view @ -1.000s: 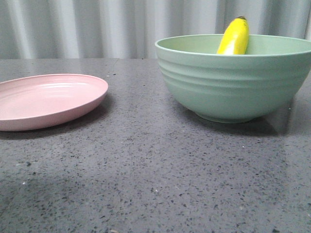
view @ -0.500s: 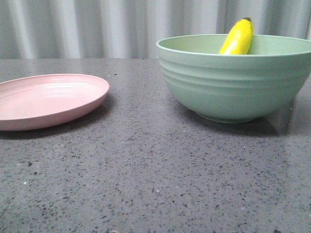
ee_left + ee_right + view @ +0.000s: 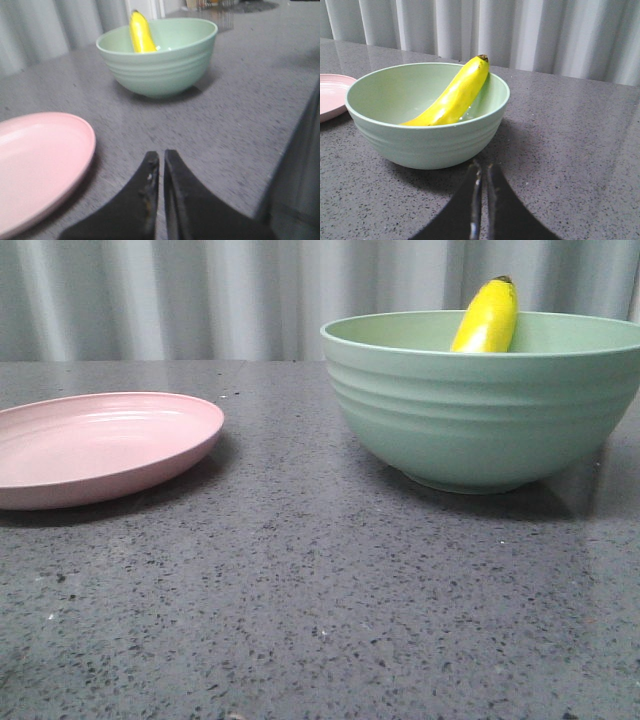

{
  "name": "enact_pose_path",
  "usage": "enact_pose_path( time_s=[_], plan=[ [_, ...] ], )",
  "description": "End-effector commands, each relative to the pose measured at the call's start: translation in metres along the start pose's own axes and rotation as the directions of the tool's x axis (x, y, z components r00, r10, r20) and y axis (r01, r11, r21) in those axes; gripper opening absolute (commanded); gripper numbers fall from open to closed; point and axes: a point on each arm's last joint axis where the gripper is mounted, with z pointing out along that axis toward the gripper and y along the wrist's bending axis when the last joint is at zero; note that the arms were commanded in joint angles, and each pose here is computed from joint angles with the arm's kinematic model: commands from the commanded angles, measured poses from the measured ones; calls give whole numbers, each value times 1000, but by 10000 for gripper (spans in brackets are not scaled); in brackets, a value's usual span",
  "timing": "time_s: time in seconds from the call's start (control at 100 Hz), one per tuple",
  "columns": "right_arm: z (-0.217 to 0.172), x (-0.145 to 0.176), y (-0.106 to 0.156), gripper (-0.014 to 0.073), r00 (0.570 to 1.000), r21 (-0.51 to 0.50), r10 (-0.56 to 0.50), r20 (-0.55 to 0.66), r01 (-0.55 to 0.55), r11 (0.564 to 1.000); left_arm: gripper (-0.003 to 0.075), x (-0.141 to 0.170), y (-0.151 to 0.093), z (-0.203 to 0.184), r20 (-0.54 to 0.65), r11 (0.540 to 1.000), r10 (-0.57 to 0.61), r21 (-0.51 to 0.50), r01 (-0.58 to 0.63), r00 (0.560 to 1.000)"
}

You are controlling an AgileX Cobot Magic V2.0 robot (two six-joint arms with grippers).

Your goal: Transfer banana from pink plate to green bowl

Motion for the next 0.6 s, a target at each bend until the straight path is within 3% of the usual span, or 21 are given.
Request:
enact_pose_path(
  time_s=[0.0,0.13,0.36,0.59],
  plan=[
    [-6,-15,-2,-70,994,25,-18,110,15,1000,-20,-15,9,0,220,993,39,-120,-13,975],
    [-5,-14,-2,-70,994,24,-18,109,15,1000,-20,-9,21,-3,353,950,102,-311,14,930],
    [-5,-14,-2,-70,994,24,-18,109,15,1000,-20,10,30,-19,372,841,160,-537,71,914],
    [-5,-14,-2,-70,994,24,-18,109,15,1000,-20,28,35,-27,203,703,151,-710,39,967]
  ],
)
